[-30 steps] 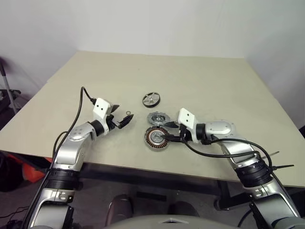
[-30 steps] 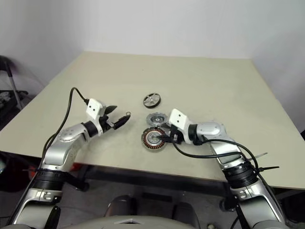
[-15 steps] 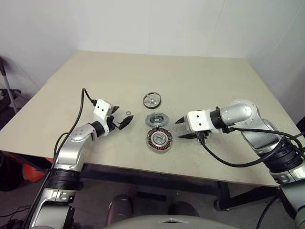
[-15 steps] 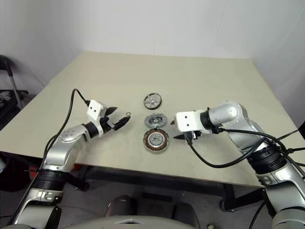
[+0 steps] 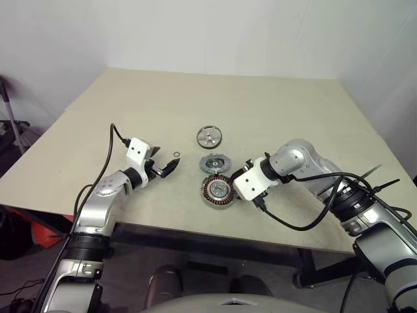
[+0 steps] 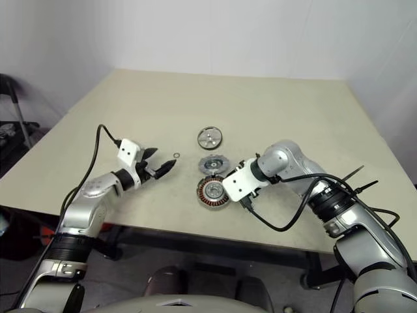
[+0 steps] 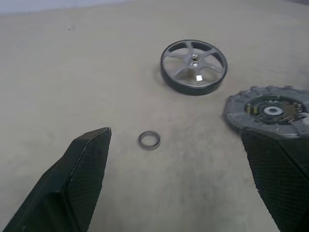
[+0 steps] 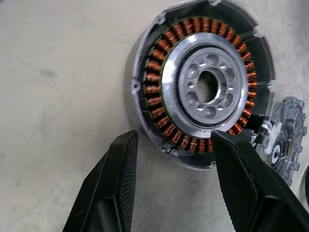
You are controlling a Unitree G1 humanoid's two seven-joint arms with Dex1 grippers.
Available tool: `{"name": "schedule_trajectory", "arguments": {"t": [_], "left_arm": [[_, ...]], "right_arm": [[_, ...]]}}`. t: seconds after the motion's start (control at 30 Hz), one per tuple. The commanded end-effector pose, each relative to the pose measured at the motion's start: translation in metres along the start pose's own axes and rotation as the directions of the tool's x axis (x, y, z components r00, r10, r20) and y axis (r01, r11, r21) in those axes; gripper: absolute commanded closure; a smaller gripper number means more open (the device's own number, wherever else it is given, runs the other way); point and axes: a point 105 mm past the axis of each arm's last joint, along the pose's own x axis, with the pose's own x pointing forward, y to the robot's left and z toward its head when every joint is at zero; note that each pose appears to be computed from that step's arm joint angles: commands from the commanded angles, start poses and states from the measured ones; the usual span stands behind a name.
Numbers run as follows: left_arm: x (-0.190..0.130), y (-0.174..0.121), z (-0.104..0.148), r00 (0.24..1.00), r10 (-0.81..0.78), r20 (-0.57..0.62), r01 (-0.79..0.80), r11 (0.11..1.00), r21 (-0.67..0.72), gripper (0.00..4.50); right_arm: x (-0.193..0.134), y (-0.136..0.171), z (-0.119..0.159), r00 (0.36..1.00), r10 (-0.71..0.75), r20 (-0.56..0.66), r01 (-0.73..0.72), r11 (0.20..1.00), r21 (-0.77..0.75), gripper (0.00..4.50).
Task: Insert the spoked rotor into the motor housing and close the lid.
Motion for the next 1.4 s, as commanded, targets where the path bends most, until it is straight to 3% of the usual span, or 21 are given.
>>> {"name": "schedule_trajectory", "arguments": {"t": [0.03, 0.37, 0.47, 0.6, 1.0, 1.4], "left_arm": [[-0.002, 0.001, 0.019, 0.998, 0.005, 0.06, -0.007, 0.999, 0.039, 0.0], [-0.001, -0.002, 0.015, 0.999, 0.004, 0.047, -0.005, 1.0, 0.03, 0.0], [-0.001, -0.001, 0.014, 0.999, 0.006, 0.042, -0.008, 0.999, 0.032, 0.0], [-0.003, 0.002, 0.012, 0.999, 0.016, 0.033, -0.017, 0.999, 0.031, 0.0], [-0.005, 0.004, 0.008, 0.999, 0.032, 0.022, -0.032, 0.999, 0.026, 0.0], [-0.005, 0.006, 0.007, 0.998, 0.057, 0.024, -0.057, 0.998, 0.028, 0.0]], "right_arm": [[-0.003, -0.007, 0.004, 1.0, -0.018, -0.011, 0.017, 0.997, -0.077, 2.07], [0.003, -0.01, 0.008, 1.0, -0.015, -0.026, 0.011, 0.988, -0.152, 2.07], [0.005, -0.014, 0.009, 0.999, -0.019, -0.03, 0.014, 0.986, -0.169, 1.47], [0.004, -0.021, 0.015, 0.999, -0.039, -0.018, 0.034, 0.978, -0.204, 0.16], [0.003, -0.005, 0.021, 1.0, 0.017, -0.015, -0.02, 0.964, -0.264, 0.16], [0.018, 0.008, 0.009, 0.996, 0.073, -0.046, -0.082, 0.966, -0.243, 0.16]]}}
